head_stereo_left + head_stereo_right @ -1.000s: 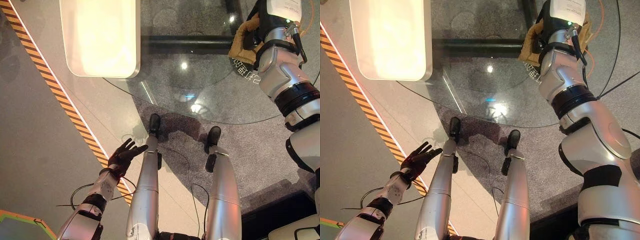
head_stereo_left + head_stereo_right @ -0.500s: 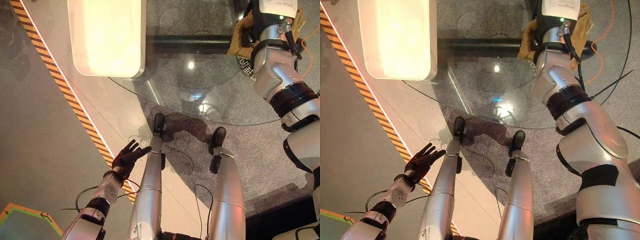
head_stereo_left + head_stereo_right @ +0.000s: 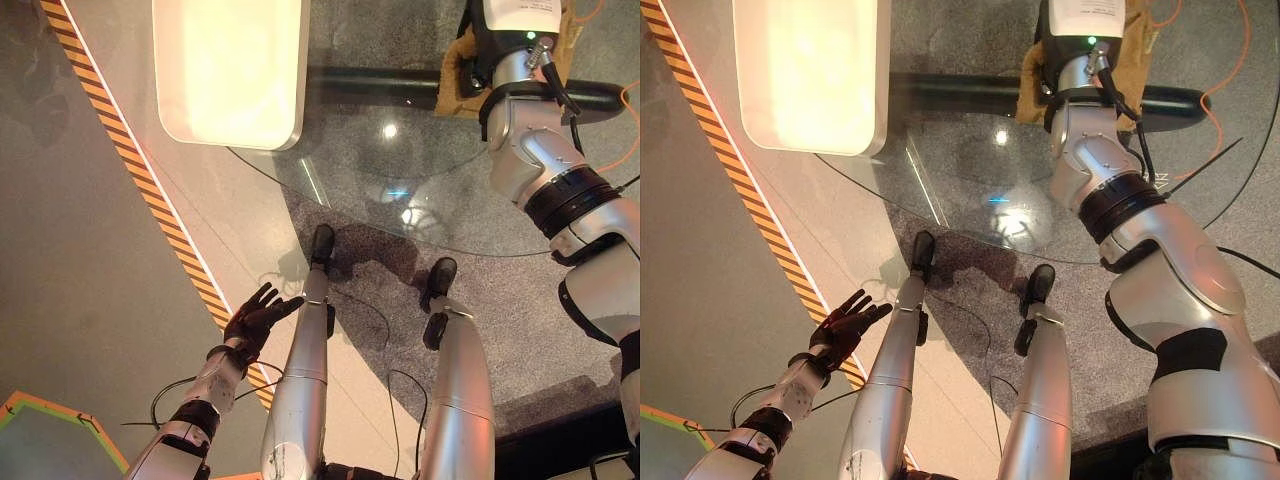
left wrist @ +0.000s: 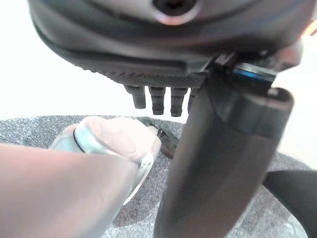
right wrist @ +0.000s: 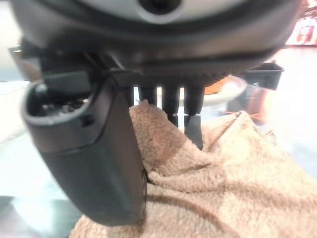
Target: Wipe the table with a cloth and put it in the basket.
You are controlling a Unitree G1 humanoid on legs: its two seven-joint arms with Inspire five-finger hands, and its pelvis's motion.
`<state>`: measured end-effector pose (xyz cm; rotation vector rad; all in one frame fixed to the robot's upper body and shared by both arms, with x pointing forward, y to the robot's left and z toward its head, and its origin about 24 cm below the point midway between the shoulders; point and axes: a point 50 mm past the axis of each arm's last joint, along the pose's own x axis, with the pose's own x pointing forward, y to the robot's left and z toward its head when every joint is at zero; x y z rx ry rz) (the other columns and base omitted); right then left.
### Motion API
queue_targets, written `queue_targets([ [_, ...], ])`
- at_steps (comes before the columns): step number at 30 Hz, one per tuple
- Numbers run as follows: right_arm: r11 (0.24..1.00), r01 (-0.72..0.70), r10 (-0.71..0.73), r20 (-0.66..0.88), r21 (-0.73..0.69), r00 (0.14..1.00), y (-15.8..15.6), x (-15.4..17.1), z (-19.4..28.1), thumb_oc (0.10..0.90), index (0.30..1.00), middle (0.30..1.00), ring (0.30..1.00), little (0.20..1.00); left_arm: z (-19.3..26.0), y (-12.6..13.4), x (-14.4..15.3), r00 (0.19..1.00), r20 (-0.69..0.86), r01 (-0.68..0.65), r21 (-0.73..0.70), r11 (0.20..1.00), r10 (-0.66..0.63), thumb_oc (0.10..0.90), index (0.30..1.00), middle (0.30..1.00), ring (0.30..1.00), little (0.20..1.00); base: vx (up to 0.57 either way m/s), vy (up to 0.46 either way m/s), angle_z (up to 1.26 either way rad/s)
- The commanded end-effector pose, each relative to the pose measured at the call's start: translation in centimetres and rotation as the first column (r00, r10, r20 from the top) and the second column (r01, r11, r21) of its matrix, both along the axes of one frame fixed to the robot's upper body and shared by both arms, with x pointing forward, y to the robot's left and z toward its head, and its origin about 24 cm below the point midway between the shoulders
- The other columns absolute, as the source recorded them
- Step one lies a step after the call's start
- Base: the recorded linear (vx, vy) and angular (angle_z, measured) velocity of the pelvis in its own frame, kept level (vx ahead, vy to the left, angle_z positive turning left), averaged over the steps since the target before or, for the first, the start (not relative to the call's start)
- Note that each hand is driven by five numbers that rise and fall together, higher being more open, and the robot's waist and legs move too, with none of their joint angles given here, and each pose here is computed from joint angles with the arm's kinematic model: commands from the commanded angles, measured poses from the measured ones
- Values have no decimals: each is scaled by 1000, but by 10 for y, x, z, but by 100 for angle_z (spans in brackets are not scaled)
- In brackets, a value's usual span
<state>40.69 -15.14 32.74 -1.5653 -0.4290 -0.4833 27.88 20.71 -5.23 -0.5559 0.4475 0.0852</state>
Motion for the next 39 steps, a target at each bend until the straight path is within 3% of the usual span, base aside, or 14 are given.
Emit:
queue_targets([
  [1, 887, -431, 455, 165, -163, 875, 118, -40, 43, 100, 300, 300, 300, 200, -3, 18, -7, 1000, -16, -5, 70, 998, 6, 800, 900, 900, 900, 900, -5, -8, 3],
  [26, 819, -525, 562, 138, -232, 815, 140, -54, 33, 100, 300, 300, 300, 200, 0, 19, -4, 1000, 4, -9, 72, 997, 9, 800, 900, 900, 900, 900, -10, 2, 1],
  [33, 877, -433, 470, 179, -210, 865, 129, -48, 37, 100, 300, 300, 300, 200, 2, 23, -2, 1000, 5, -12, 71, 997, 12, 800, 900, 900, 900, 900, 9, -3, 1],
  [39, 965, -233, 257, 255, -122, 932, 90, -30, 47, 100, 300, 300, 300, 200, 0, 26, -5, 1000, -14, -10, 75, 997, 11, 800, 900, 900, 900, 900, 18, -19, 5],
])
